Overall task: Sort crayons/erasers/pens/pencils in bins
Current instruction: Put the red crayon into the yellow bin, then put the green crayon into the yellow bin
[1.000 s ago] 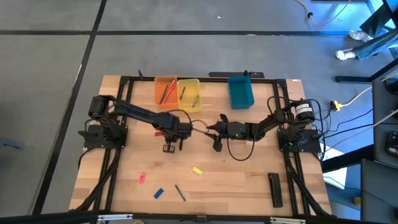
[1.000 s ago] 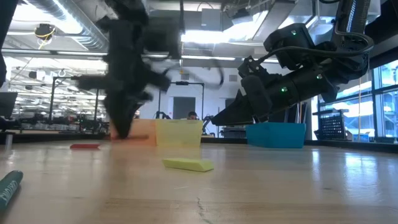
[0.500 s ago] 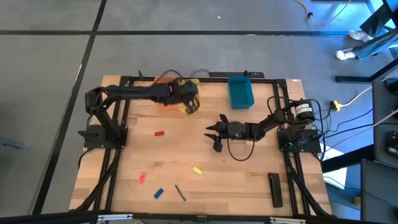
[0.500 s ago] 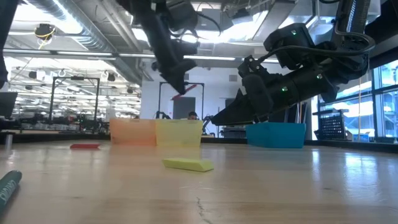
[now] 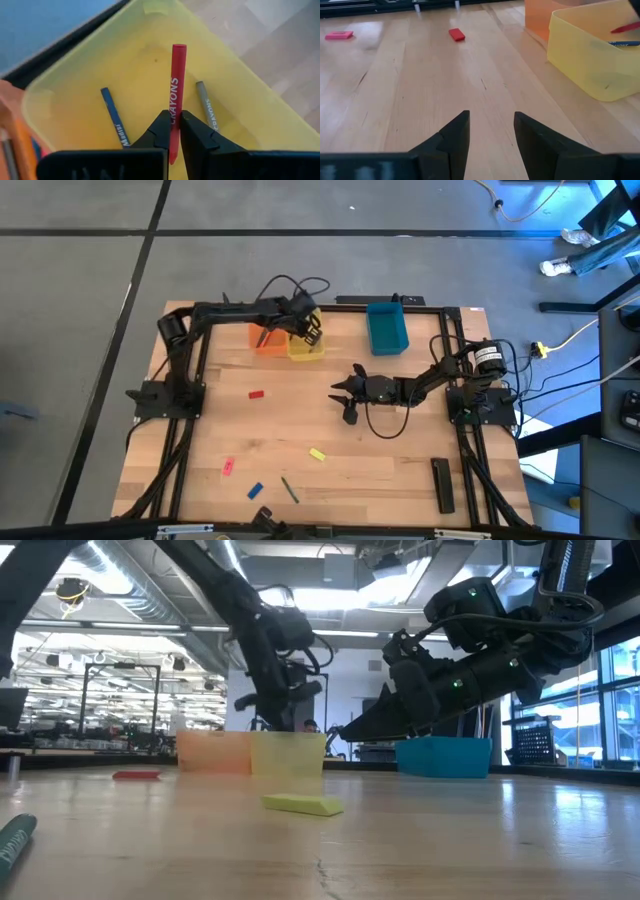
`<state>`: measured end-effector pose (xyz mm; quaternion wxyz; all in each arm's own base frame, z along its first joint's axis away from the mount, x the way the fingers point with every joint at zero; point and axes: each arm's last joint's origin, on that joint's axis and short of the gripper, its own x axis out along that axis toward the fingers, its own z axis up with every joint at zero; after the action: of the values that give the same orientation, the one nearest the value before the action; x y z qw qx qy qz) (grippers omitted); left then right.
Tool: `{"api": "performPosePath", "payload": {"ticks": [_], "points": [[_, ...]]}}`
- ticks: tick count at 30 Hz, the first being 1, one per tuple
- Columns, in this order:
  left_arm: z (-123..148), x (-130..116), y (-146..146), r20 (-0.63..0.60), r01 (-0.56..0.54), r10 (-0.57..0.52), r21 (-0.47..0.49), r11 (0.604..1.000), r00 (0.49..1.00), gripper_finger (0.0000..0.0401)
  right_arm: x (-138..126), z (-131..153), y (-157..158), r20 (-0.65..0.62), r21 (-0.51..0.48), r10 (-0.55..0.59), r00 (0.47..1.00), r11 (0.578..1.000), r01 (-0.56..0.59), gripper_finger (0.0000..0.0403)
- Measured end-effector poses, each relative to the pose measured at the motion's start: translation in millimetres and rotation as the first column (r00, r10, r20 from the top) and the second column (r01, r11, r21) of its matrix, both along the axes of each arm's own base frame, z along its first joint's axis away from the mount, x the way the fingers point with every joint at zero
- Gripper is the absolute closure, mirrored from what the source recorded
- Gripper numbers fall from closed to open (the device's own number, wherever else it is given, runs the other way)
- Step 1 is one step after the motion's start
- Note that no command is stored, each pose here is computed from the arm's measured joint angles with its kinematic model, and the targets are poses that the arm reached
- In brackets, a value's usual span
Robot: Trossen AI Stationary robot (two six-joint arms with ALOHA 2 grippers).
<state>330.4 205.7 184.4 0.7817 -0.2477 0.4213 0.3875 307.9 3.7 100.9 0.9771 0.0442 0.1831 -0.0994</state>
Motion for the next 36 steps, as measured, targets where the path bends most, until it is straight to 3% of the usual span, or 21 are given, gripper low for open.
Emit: {"api": "performPosePath", "payload": {"ticks": [7, 16, 24, 30, 36], "points": [[-8.7, -1.2, -1.6, -0.025, -0.021, 0.019, -0.061, 0.998, 0.999, 0.0369, 0.0, 0.0, 0.0, 0.000, 0.000, 0.000, 1.000, 1.000, 0.000, 0.0246], [-9.2, -2.3, -2.5, -0.035, -0.035, 0.032, -0.072, 0.997, 0.999, 0.0304, 0.1, 0.1, 0.0, 0.001, 0.000, 0.000, 1.000, 1.000, 0.000, 0.0246], [4.4, 6.1, -13.1, -0.060, 0.066, -0.069, -0.047, 0.997, 0.996, 0.0290, 0.0, 0.1, 0.0, 0.001, 0.000, 0.000, 1.000, 1.000, 0.000, 0.0246], [20.9, 16.4, -67.0, -0.221, 0.255, -0.255, -0.029, 0.966, 0.941, 0.0291, 0.0, 0.0, 0.0, -0.002, -0.009, 0.004, 1.000, 1.000, -0.004, 0.0246], [28.6, 26.2, -150.2, -0.303, 0.510, -0.494, -0.030, 0.860, 0.815, 0.0291, -0.2, -0.8, 0.0, -0.012, -0.011, 0.005, 1.000, 1.000, -0.005, 0.0246]]}}
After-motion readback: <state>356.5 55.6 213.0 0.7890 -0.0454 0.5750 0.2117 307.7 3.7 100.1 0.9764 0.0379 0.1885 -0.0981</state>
